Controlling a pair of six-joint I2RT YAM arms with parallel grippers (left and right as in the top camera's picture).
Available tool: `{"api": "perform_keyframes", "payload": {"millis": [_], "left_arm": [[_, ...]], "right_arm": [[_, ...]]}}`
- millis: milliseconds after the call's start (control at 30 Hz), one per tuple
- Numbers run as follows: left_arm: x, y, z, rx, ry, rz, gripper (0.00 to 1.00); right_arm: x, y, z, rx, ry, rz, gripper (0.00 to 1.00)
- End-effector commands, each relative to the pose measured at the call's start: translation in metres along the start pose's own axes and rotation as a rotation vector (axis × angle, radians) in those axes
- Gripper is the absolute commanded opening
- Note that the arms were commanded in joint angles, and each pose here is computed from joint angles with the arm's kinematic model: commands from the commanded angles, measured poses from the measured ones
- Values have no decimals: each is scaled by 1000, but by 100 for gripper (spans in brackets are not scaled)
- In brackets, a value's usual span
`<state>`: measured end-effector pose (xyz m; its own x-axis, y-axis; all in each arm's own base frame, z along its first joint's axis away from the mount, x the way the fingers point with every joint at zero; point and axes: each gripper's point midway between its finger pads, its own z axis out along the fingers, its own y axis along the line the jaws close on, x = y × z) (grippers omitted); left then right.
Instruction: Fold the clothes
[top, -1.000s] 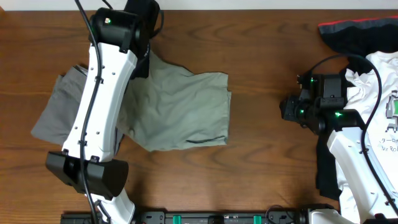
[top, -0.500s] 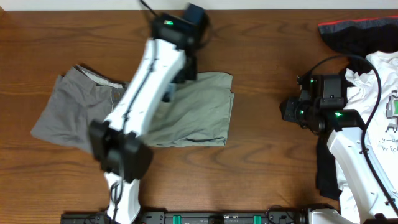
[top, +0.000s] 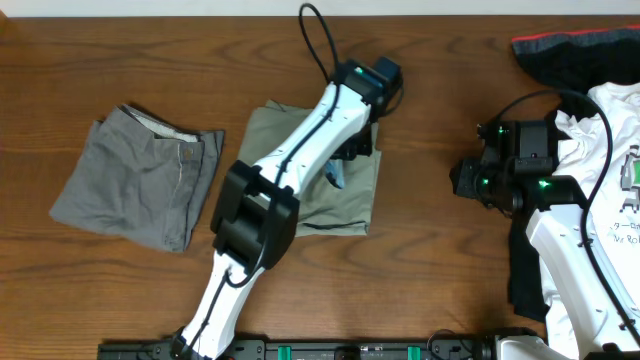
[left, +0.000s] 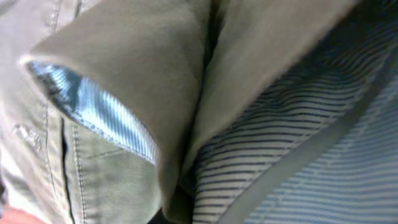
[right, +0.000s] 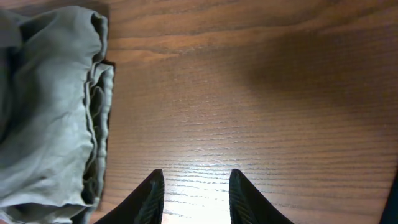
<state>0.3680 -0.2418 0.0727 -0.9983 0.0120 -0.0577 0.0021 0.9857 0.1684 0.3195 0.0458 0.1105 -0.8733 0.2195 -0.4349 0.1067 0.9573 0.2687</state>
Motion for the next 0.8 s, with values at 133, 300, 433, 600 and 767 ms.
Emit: {"api": "perform_keyframes", "payload": {"millis": [133,300,433,600,767], "left_arm": [[12,-24,-3,68,32,3,61],[17,-30,-7,119,58,74,67],[14,-9,-25,120,56,75,67],[-2,32,-73,175,-35,43,59],[-29,77,-102,204,-148,-54,22]], "right_arm": [[-1,0,-2,-3,-7,11,33],[0,0,-2,-3,-6,11,33],[1,0,-2,-3,-2,11,33],[2,5,-2,-33,7,10,33],[5,34,-4,-175,20,-80,22]]}}
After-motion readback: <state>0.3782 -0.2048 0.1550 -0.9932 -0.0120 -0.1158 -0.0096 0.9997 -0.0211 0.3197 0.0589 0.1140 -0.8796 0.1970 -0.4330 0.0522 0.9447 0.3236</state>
